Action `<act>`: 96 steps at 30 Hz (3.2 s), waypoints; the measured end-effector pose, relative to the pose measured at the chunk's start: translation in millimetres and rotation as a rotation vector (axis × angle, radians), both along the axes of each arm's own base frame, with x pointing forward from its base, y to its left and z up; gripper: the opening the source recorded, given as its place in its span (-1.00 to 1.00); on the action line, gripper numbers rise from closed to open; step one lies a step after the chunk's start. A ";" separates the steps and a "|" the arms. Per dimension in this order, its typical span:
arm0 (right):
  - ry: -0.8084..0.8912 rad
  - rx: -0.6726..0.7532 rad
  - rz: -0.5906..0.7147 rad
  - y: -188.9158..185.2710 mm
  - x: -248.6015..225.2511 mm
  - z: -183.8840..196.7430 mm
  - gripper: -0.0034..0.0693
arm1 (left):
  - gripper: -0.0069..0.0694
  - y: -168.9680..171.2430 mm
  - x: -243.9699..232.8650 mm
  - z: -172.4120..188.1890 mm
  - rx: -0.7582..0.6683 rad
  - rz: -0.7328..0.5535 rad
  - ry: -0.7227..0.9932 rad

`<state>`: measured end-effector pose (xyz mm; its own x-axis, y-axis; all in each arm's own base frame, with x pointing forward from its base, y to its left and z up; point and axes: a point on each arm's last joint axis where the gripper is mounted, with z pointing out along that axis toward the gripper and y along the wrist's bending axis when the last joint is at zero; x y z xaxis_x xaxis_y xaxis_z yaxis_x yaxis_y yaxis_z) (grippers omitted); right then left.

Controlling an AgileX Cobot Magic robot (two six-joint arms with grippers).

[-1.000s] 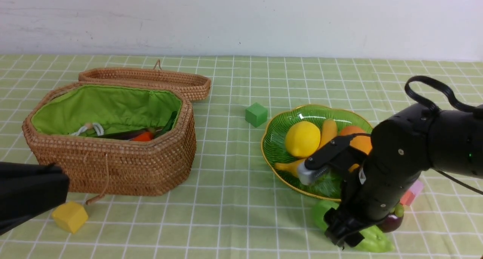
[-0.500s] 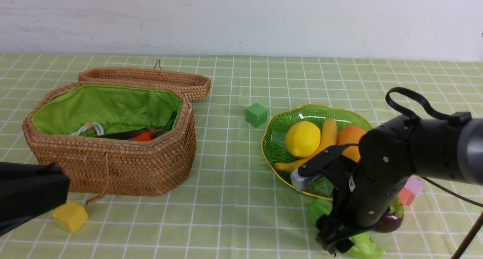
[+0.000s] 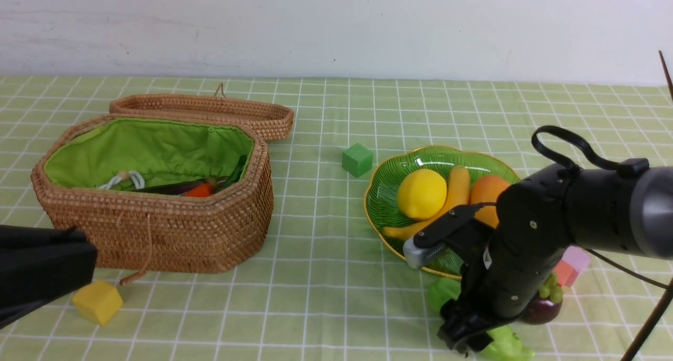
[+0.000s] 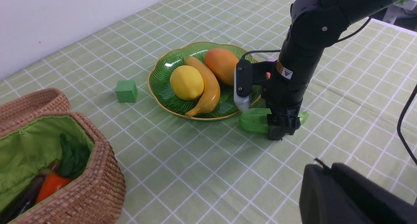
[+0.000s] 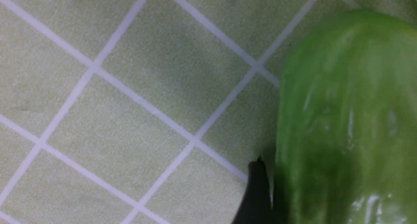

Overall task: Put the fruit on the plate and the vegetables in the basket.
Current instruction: Take a chayote with your right arm and place it on the basket on the left.

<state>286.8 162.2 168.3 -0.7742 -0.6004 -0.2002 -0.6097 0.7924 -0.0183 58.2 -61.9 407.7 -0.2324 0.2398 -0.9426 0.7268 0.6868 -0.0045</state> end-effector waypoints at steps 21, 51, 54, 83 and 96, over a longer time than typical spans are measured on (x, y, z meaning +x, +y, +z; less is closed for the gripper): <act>0.011 0.008 -0.009 0.6 -0.9 -0.1 0.36 | -0.73 0.5 -1.3 -3.3 0.026 -0.006 0.028; -0.272 0.517 0.099 88.3 15.1 188.7 0.35 | -0.72 22.6 16.3 -2.0 0.004 0.332 0.027; -0.355 0.569 0.166 119.8 26.3 200.8 0.35 | -0.72 29.1 20.0 0.2 -0.022 0.423 0.012; -0.638 0.765 0.200 240.7 100.1 130.3 0.35 | -0.72 45.3 27.8 9.5 -0.114 0.638 -0.064; -0.632 0.742 0.214 240.2 99.6 128.9 0.81 | -0.70 45.3 27.8 9.5 -0.114 0.638 -0.064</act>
<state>386.3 402.4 297.2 -0.2856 -0.2707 -0.9193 -0.7904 0.6090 0.0663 86.1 -16.6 417.2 -0.2386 -0.0294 -0.9707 0.1777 0.9813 -0.0734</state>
